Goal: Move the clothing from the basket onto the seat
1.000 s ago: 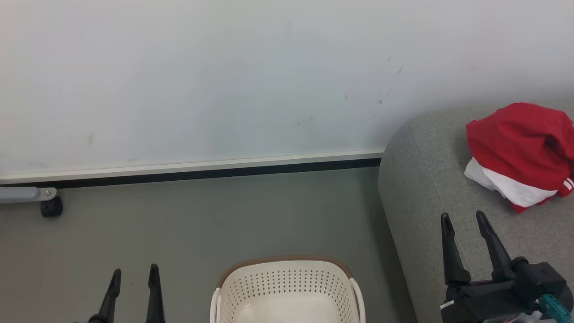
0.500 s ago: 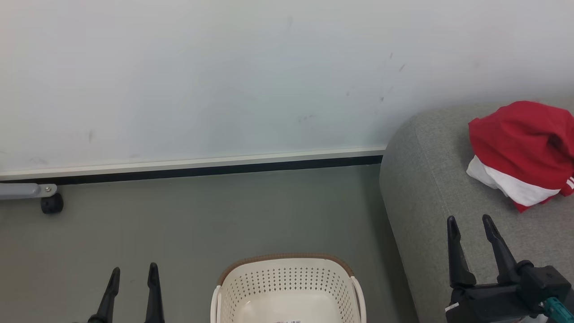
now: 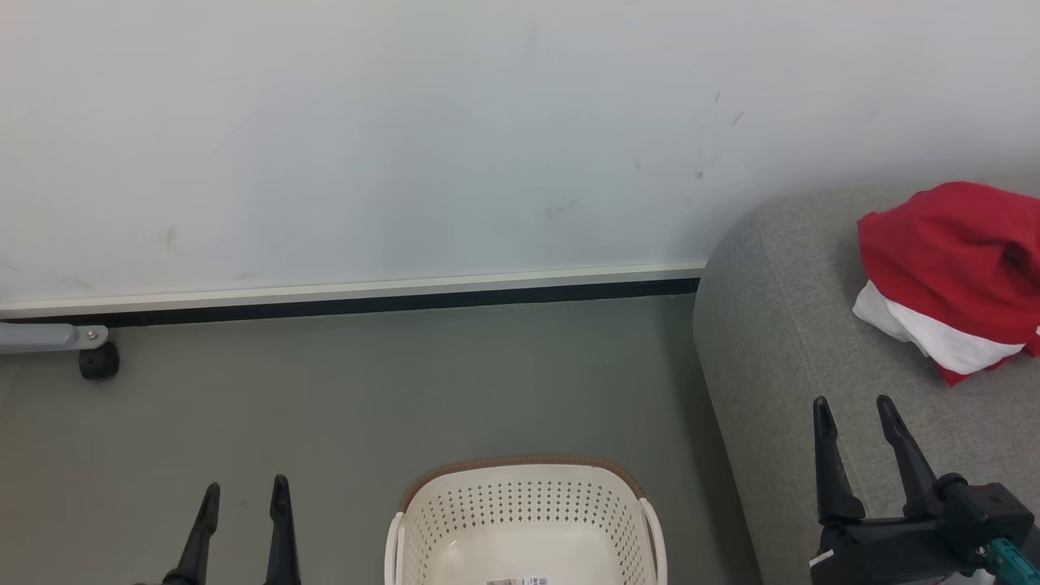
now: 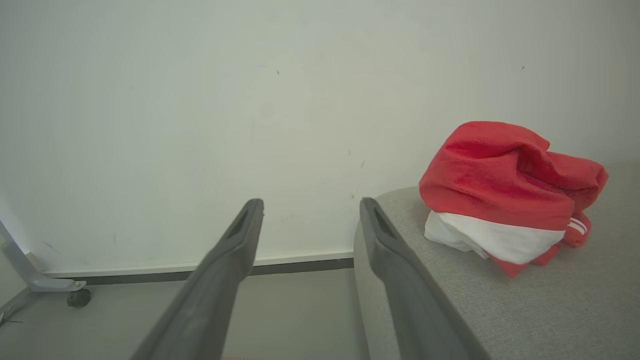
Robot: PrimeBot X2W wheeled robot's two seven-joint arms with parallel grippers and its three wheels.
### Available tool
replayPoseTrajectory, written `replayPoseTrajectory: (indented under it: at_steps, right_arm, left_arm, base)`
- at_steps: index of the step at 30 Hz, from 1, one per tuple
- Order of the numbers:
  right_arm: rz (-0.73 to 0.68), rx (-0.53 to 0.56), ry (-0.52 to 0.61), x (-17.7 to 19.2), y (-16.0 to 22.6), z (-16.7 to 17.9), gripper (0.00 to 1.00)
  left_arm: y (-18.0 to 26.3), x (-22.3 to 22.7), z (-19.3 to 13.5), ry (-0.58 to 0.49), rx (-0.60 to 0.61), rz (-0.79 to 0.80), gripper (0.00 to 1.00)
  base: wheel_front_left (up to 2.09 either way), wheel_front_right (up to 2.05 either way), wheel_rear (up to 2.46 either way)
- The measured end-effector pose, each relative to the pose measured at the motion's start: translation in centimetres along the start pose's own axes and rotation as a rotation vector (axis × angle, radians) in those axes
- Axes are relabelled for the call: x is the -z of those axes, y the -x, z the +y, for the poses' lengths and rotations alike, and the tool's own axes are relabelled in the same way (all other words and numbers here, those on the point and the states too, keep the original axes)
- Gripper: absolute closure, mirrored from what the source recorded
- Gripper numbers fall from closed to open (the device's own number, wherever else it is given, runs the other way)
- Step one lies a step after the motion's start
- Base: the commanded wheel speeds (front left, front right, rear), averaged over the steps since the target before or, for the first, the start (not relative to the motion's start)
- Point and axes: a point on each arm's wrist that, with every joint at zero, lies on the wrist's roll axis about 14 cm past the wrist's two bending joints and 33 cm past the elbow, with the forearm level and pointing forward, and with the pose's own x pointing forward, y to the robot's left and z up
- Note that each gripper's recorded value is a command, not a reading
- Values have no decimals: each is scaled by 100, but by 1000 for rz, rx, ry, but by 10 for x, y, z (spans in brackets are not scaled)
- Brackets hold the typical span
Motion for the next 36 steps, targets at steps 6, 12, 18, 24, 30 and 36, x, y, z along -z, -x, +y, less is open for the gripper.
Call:
replayPoseTrajectory:
  at_steps: [6, 12, 18, 24, 30, 36]
  right_arm:
    - [8, 2, 0, 3, 0, -1, 0]
    - [29, 5, -4, 9, 2, 0, 100]
    - [114, 25, -29, 36, 16, 0, 100]
    - [140, 57, -97, 40, 16, -7, 100]
    - [164, 91, -188, 44, 16, -13, 100]
    - [186, 120, -281, 49, 16, -18, 100]
  left_arm:
    - [0, 0, 0, -13, 1, -2, 0]
    - [2, 5, 0, -10, -4, 16, 100]
    - [10, 25, 3, 1, -24, 81, 100]
    - [9, 30, 7, 68, -43, 108, 100]
    - [9, 35, 12, 156, -69, 142, 100]
    - [5, 37, 14, 244, -84, 155, 100]
  base:
    - [0, 0, 0]
    - [0, 0, 0]
    - [0, 0, 0]
    - [0, 0, 0]
    - [0, 0, 0]
    - [0, 0, 0]
